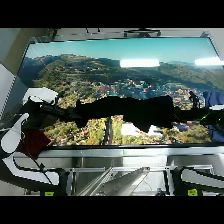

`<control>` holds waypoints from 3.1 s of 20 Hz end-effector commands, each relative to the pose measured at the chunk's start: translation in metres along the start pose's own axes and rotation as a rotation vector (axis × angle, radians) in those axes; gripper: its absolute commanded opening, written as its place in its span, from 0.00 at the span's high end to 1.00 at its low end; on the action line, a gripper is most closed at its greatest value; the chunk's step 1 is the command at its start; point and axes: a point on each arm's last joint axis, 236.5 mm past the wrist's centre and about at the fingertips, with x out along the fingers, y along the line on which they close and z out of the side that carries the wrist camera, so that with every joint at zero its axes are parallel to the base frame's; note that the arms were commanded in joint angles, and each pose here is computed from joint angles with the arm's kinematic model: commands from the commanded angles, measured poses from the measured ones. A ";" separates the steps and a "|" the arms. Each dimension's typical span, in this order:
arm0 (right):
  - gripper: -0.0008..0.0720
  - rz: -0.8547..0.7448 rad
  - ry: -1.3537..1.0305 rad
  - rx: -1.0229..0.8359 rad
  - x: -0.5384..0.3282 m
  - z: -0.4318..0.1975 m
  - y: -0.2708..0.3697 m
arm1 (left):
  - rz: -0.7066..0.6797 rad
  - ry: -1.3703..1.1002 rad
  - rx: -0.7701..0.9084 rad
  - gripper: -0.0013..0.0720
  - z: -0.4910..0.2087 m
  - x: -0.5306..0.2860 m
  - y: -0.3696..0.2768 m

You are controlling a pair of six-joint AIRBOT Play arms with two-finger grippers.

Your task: Fold the shirts.

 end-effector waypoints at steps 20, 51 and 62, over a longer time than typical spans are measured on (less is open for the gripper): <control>0.49 -0.086 -0.022 -0.085 0.028 0.011 0.046 | -0.002 0.010 0.015 0.96 0.000 -0.003 -0.003; 0.59 0.237 -0.598 -0.116 -0.071 0.230 0.126 | -0.005 0.021 0.019 0.96 -0.003 -0.003 -0.004; 0.47 -0.107 0.011 0.134 -0.054 -0.017 0.002 | -0.006 0.020 0.018 0.96 -0.003 -0.003 -0.004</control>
